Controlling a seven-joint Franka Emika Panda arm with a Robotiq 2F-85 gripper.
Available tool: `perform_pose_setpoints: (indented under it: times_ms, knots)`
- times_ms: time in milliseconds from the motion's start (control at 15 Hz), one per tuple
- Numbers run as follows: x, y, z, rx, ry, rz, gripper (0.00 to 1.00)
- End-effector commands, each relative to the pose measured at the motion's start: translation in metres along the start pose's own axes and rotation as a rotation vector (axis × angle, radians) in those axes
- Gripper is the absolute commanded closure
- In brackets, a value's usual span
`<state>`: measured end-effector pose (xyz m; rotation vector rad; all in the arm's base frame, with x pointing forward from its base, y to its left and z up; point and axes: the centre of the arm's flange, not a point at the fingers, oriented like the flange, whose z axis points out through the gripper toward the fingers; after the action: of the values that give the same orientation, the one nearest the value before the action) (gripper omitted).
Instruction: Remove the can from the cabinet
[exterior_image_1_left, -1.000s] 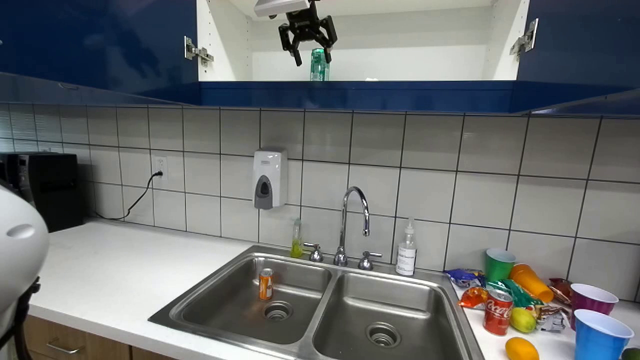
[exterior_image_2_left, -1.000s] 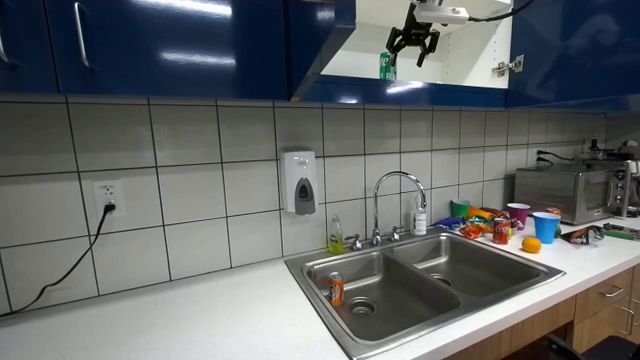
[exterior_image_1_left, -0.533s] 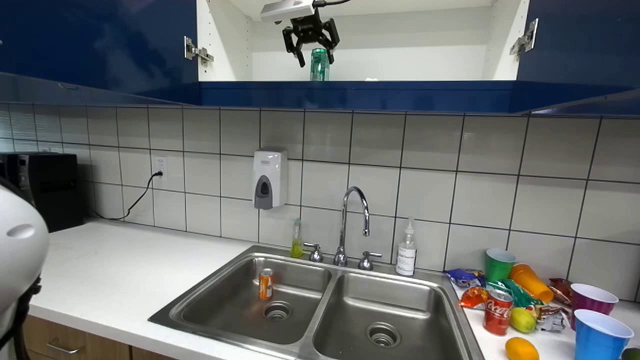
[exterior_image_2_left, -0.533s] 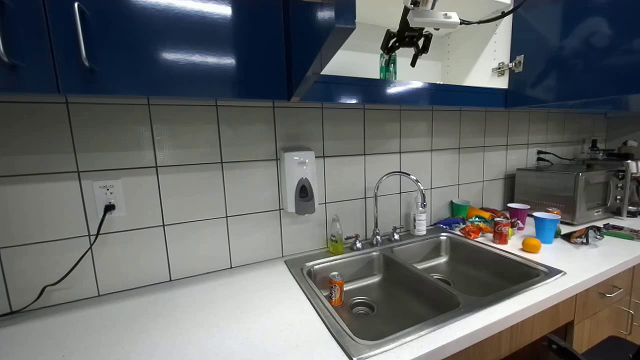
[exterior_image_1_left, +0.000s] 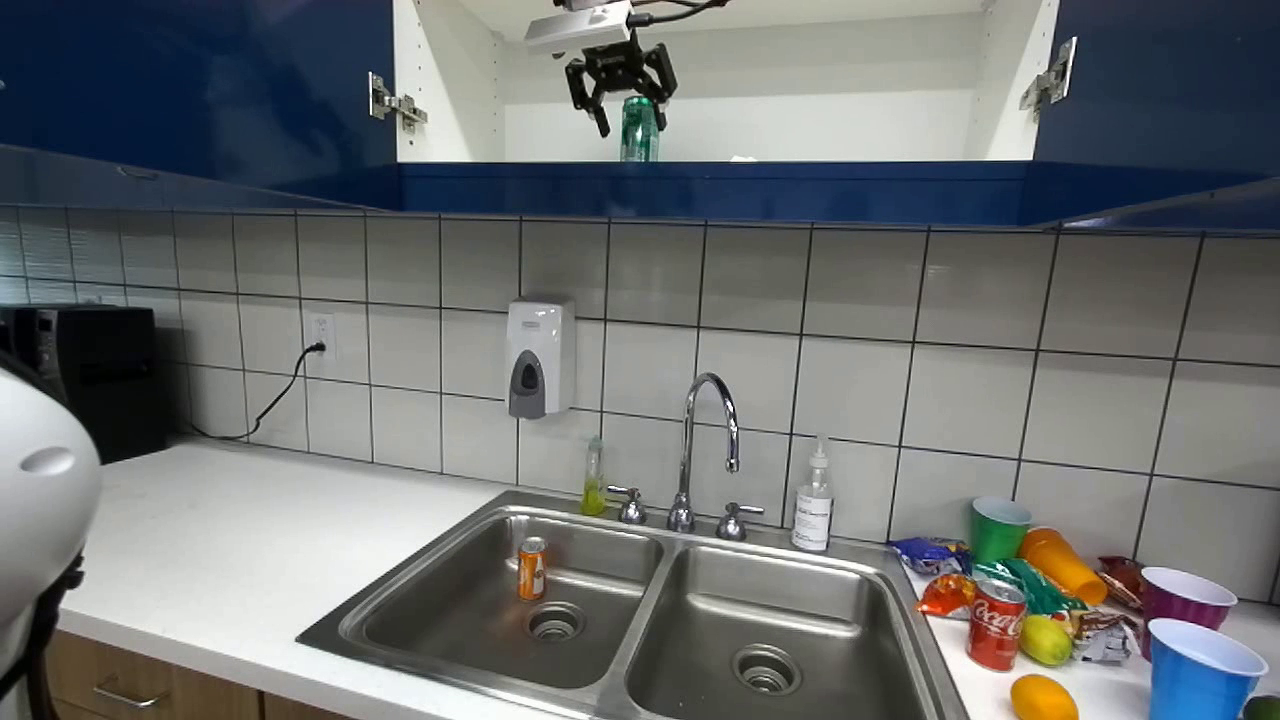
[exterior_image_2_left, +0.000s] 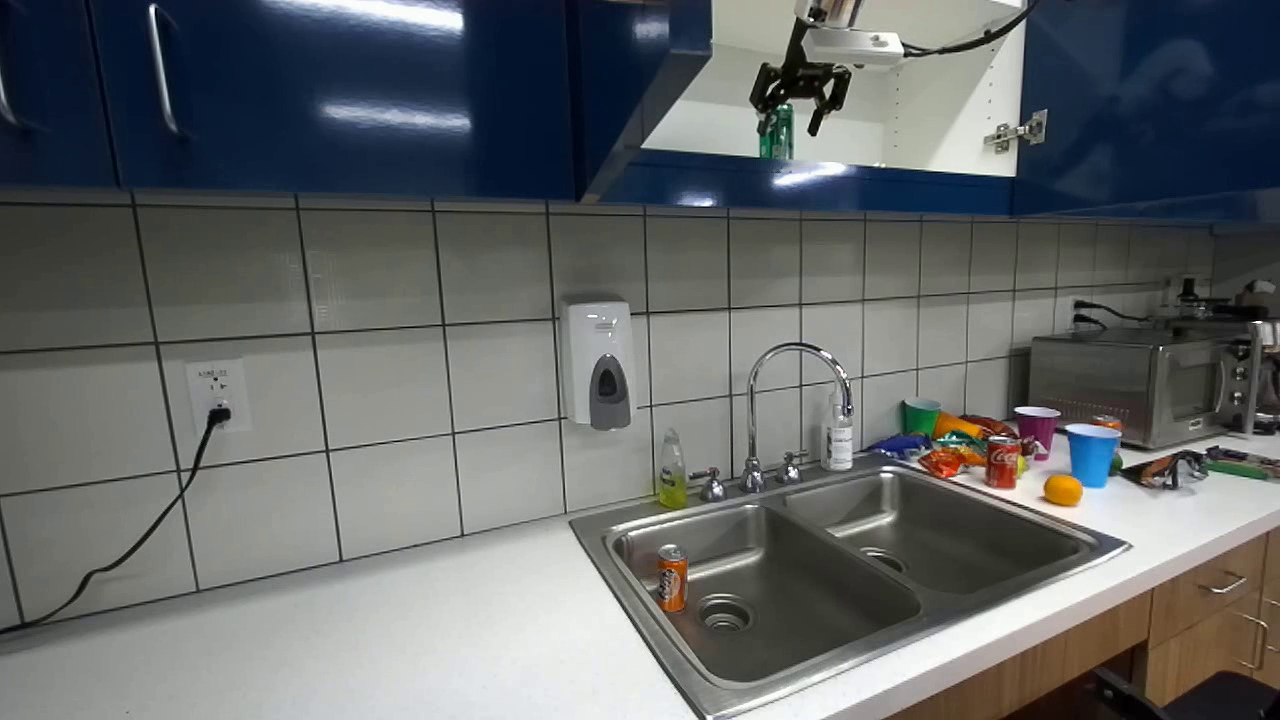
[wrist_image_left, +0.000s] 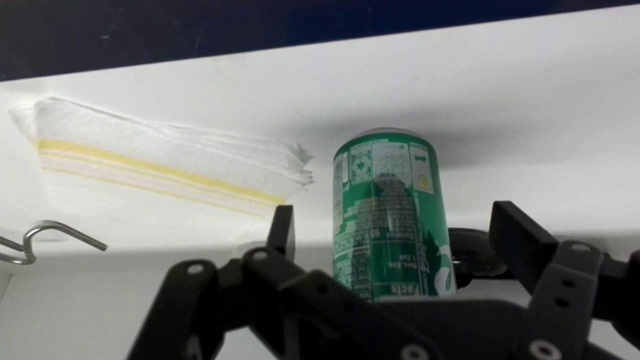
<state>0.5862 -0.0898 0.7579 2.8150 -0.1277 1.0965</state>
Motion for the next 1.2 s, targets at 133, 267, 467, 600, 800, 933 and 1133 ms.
perform_pose_setpoints:
  times_ms: [133,267,467,600,800,933,1133]
  knots:
    - [0.013,0.000,0.002,-0.004,0.028,-0.024,0.00]
    - [0.014,0.001,0.003,-0.005,0.032,-0.022,0.00]
    - [0.016,0.001,0.006,-0.005,0.039,-0.023,0.00]
    - [0.017,0.001,0.008,-0.005,0.042,-0.022,0.00]
    - [0.019,0.001,0.011,-0.004,0.045,-0.022,0.00]
    - [0.020,0.001,0.012,-0.004,0.047,-0.019,0.00]
    - [0.022,0.001,0.015,-0.004,0.052,-0.018,0.00]
